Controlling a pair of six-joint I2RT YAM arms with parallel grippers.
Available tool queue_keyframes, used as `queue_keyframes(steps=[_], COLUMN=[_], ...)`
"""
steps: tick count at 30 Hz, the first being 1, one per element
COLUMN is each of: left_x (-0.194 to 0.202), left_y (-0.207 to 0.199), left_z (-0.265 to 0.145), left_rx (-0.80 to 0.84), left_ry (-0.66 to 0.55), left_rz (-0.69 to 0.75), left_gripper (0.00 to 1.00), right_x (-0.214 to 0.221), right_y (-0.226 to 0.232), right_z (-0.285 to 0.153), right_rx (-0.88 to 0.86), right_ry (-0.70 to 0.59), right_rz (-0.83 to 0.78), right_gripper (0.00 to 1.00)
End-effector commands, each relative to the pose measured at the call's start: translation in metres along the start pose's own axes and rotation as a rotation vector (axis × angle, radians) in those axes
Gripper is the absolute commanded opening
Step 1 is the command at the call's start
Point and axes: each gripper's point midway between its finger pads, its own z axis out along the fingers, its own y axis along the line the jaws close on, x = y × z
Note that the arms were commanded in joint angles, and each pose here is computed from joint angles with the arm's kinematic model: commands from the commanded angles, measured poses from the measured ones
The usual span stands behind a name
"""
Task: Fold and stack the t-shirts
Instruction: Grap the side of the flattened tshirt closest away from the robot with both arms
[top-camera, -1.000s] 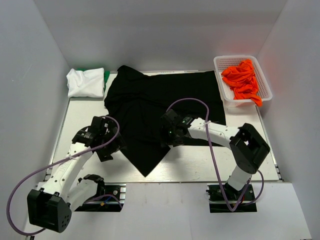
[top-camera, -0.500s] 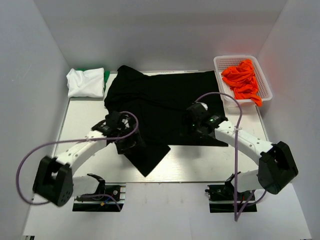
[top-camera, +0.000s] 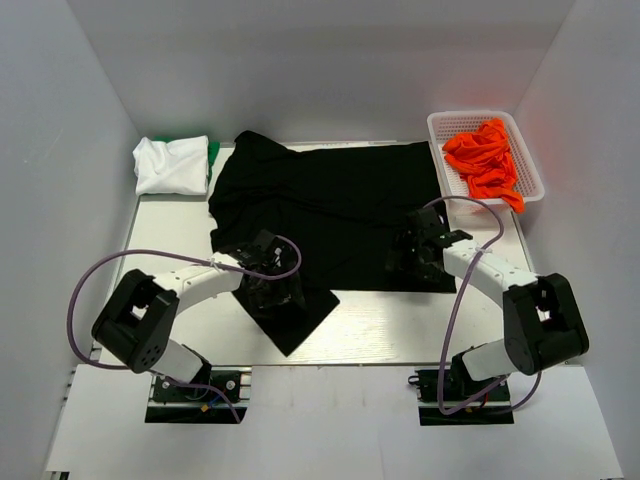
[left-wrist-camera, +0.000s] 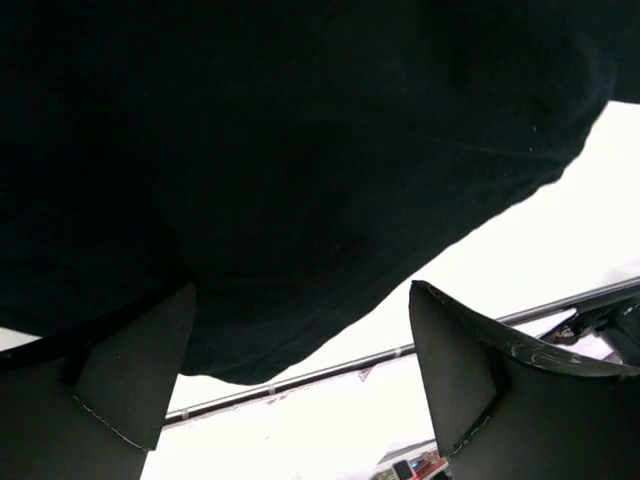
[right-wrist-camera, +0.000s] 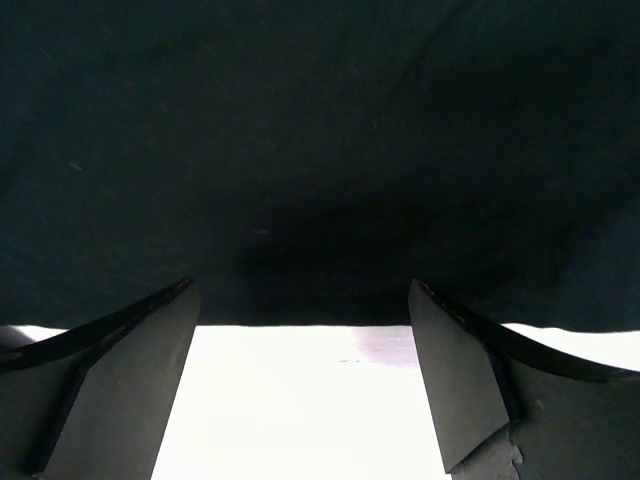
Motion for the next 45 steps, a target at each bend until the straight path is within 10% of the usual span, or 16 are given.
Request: queue_keyframes(steps=[1,15,23,35,45], left_x=[0.033,0.000,0.057,0.088,0.102], left_y=[0.068,0.066,0.038,0.045,0.077], left_z=[0.010,-0.076,-0.063,-0.014,0.000], left_rx=[-0.270,-0.415,-0.129,-0.288,-0.397], left_ry=[0.079,-0.128,0.055,0.168,0.181], left_rz=[-0.066,-0.104,-0.153,-0.022,-0.063], left_gripper=[0.99,0.99,0.99,0.94,0.36], right_x=[0.015,0.032,-0.003,0.008,0.011], right_y=[0.002,0.014,-0.006,-0.033,-0.070], right_z=[0.009,-0.018,-0.043,-0.044,-0.049], right_rx=[-0.054,-0.212,-0.101,-0.101,0.015], right_ry=[0.038,0.051,-0.088,-0.057,-0.064], right_rz=[-0.019,-0.076,0.067,0.159,0.191], right_gripper=[0.90,0.90,0.90,0.90,0.90])
